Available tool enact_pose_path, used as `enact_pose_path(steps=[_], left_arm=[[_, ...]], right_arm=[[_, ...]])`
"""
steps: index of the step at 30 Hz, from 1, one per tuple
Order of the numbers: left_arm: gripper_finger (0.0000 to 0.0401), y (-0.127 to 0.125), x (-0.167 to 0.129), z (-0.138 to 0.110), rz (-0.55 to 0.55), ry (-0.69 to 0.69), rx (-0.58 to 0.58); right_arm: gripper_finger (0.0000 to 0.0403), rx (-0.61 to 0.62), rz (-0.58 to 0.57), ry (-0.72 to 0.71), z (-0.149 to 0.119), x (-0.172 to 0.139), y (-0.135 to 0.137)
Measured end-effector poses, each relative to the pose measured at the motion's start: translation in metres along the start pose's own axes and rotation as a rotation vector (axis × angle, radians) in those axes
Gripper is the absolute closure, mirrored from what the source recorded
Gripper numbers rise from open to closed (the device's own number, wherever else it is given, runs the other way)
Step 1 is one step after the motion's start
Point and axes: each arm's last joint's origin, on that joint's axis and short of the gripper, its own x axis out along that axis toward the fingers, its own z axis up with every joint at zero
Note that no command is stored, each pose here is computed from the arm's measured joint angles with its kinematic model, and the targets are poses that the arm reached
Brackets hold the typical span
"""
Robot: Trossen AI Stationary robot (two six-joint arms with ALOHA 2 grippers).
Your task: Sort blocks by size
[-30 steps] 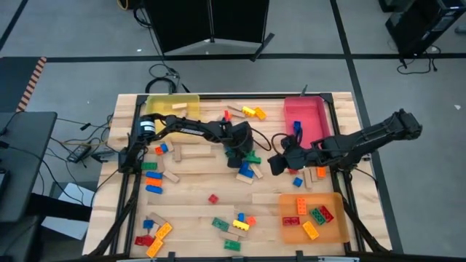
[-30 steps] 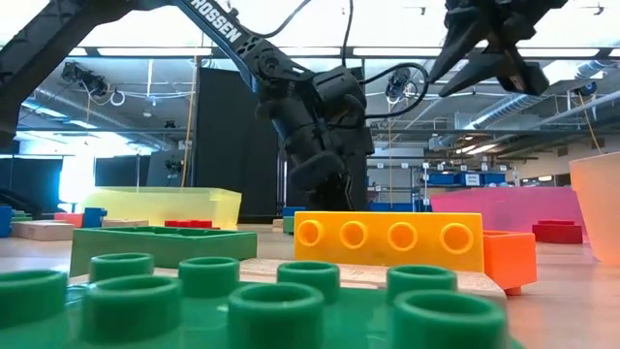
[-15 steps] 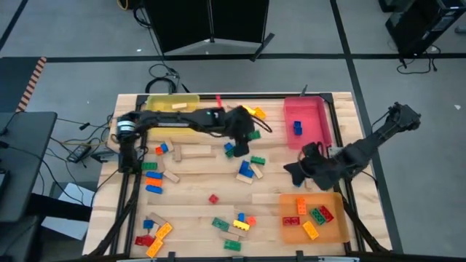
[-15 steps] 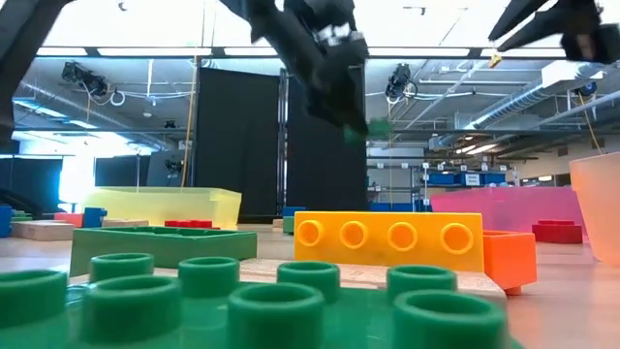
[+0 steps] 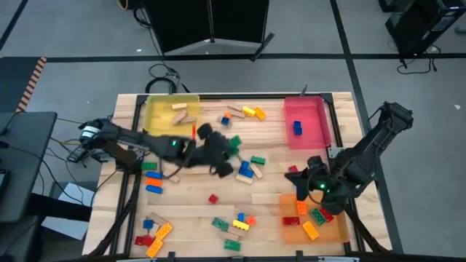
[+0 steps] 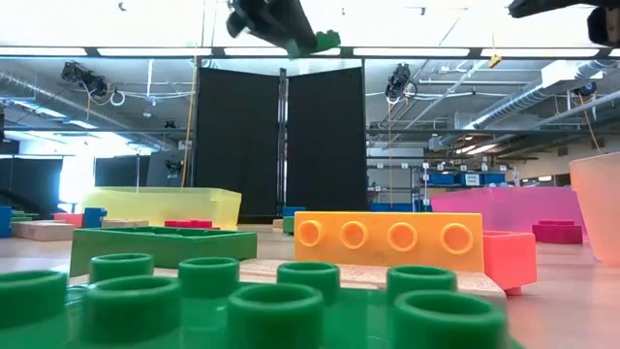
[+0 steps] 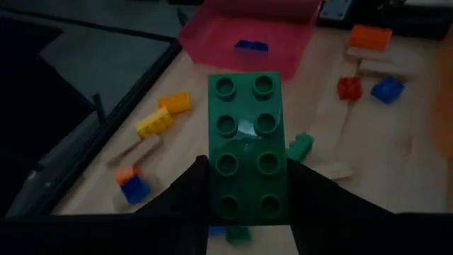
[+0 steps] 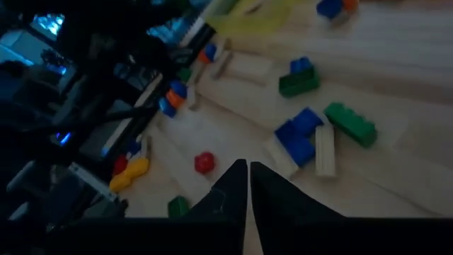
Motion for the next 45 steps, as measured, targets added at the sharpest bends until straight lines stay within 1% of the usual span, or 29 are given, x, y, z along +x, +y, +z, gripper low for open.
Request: enact_pose_path(steps=[2, 4, 6, 8, 14, 17, 22, 28, 32, 39, 42, 45], left_arm=[[0.0252, -0.013, -0.006, -0.012, 0.015, -0.011, -0.007], [0.024, -0.026, -0.007, -0.022, 0.014, -0.018, -0.012], [0.0229, -0.037, -0.007, -0.028, 0.001, -0.024, -0.021], [0.0227, -0.045, -0.007, -0.029, -0.019, -0.049, -0.05], [0.0238, -0.052, -0.007, -0.027, -0.046, -0.084, -0.081], [0.0239, -0.052, -0.007, -0.027, -0.057, -0.078, -0.08], [0.0239, -0.053, -0.007, -0.027, -0.07, -0.072, -0.072], [0.0239, -0.051, -0.005, -0.027, -0.065, -0.072, -0.027], [0.0239, -0.049, -0.003, -0.026, -0.057, -0.07, -0.029], [0.0239, -0.046, 0.0, -0.024, -0.047, -0.075, -0.014], [0.0239, -0.045, 0.002, -0.022, -0.044, -0.081, -0.019], [0.0239, -0.043, 0.004, -0.021, -0.036, -0.081, -0.023]], right_arm=[[0.0368, -0.009, -0.002, -0.046, -0.004, 0.009, 0.004], [0.0359, -0.017, -0.015, -0.085, -0.006, 0.019, 0.008], [0.0343, -0.002, -0.027, -0.112, -0.007, 0.032, 0.011], [0.032, 0.013, -0.035, -0.129, -0.007, 0.045, 0.015], [0.0227, 0.061, -0.012, -0.183, 0.0, 0.077, 0.026], [0.0187, 0.057, 0.006, -0.184, 0.007, 0.089, 0.03], [0.015, 0.099, 0.082, -0.193, 0.019, 0.099, 0.039], [0.0134, 0.08, 0.156, -0.215, 0.034, 0.107, 0.046], [0.0133, 0.079, 0.196, -0.178, 0.044, 0.115, 0.045], [0.0137, 0.086, 0.207, -0.119, 0.057, 0.131, 0.038], [0.0138, 0.057, 0.212, -0.106, 0.06, 0.139, 0.035], [0.015, 0.041, 0.226, -0.069, 0.063, 0.144, 0.033]])
